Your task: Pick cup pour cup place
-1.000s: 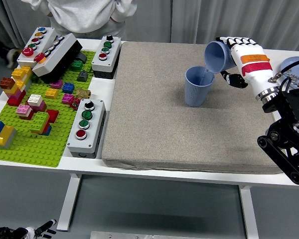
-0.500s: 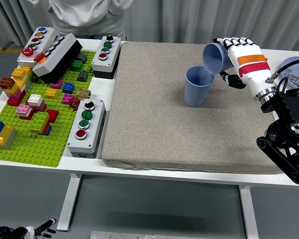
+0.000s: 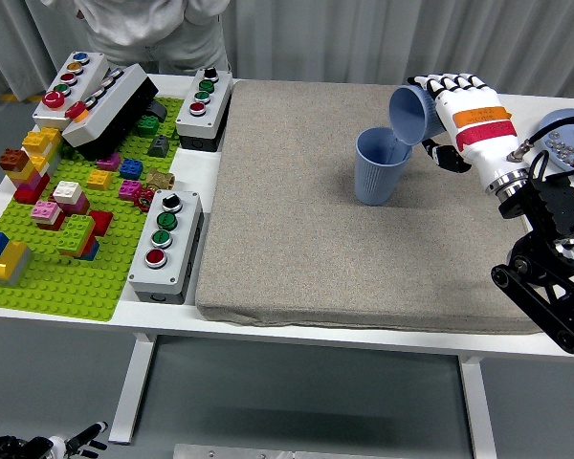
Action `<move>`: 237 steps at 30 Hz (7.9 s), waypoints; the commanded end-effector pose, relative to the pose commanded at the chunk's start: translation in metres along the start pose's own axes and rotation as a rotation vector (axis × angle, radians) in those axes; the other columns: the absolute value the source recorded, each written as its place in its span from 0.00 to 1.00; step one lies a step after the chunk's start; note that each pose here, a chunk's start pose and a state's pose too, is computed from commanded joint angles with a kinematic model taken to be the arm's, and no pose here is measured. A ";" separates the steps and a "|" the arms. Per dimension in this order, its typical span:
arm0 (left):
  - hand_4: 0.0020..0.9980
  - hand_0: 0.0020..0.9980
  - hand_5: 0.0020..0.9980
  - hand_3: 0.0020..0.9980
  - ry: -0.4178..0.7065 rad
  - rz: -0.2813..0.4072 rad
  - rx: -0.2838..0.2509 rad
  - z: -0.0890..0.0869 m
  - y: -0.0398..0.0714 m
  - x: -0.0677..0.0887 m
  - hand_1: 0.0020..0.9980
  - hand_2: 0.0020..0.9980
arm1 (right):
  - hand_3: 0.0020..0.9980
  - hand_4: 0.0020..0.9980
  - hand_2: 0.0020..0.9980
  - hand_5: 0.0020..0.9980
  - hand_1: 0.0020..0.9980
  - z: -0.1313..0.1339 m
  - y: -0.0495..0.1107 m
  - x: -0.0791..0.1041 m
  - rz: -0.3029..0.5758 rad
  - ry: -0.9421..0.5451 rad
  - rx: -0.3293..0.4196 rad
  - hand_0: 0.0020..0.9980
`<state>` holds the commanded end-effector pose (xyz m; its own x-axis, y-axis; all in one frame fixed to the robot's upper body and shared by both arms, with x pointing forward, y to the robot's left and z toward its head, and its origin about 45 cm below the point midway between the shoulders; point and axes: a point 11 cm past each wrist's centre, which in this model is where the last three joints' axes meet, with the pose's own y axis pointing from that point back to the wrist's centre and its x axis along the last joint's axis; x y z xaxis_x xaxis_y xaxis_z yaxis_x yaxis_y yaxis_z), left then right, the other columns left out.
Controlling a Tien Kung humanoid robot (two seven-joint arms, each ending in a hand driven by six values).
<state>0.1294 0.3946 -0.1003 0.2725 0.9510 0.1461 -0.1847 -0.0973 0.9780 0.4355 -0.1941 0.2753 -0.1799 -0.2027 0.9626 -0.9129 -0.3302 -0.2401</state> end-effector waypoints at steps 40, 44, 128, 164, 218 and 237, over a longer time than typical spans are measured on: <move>0.60 0.85 1.00 0.78 0.003 -0.004 0.007 -0.004 -0.001 -0.002 0.87 0.89 | 0.59 0.67 0.53 0.00 0.67 0.023 -0.009 0.016 0.044 -0.272 -0.144 0.81; 0.60 0.85 1.00 0.78 0.002 -0.005 0.010 -0.005 -0.001 -0.003 0.87 0.89 | 0.59 0.67 0.53 0.00 0.67 0.037 -0.008 0.015 0.039 -0.455 -0.210 0.81; 0.60 0.85 1.00 0.77 -0.014 -0.019 0.011 -0.006 -0.002 -0.009 0.87 0.89 | 1.00 0.82 1.00 0.16 0.97 0.082 0.064 -0.074 -0.259 -1.348 -0.528 0.99; 0.59 0.85 1.00 0.77 0.005 -0.023 0.028 -0.017 -0.002 -0.009 0.87 0.89 | 1.00 0.84 1.00 0.19 0.97 0.100 0.108 -0.034 -0.207 -1.307 -0.502 0.99; 0.59 0.85 1.00 0.77 0.016 -0.011 0.004 -0.007 -0.001 -0.006 0.87 0.88 | 0.71 0.73 0.69 1.00 0.73 0.155 0.012 0.051 0.471 -1.517 -0.533 0.87; 0.59 0.85 1.00 0.77 0.030 -0.009 0.016 -0.019 -0.002 -0.009 0.87 0.89 | 0.72 0.73 0.69 1.00 0.73 0.139 0.007 0.045 0.423 -1.516 -0.513 0.88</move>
<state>0.1092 0.3915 -0.1066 0.2454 0.9603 0.1330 -0.1670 -0.0933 0.9815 0.4724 -0.3339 0.2995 -0.2139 -0.9517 -0.2202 -0.9688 0.2356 -0.0768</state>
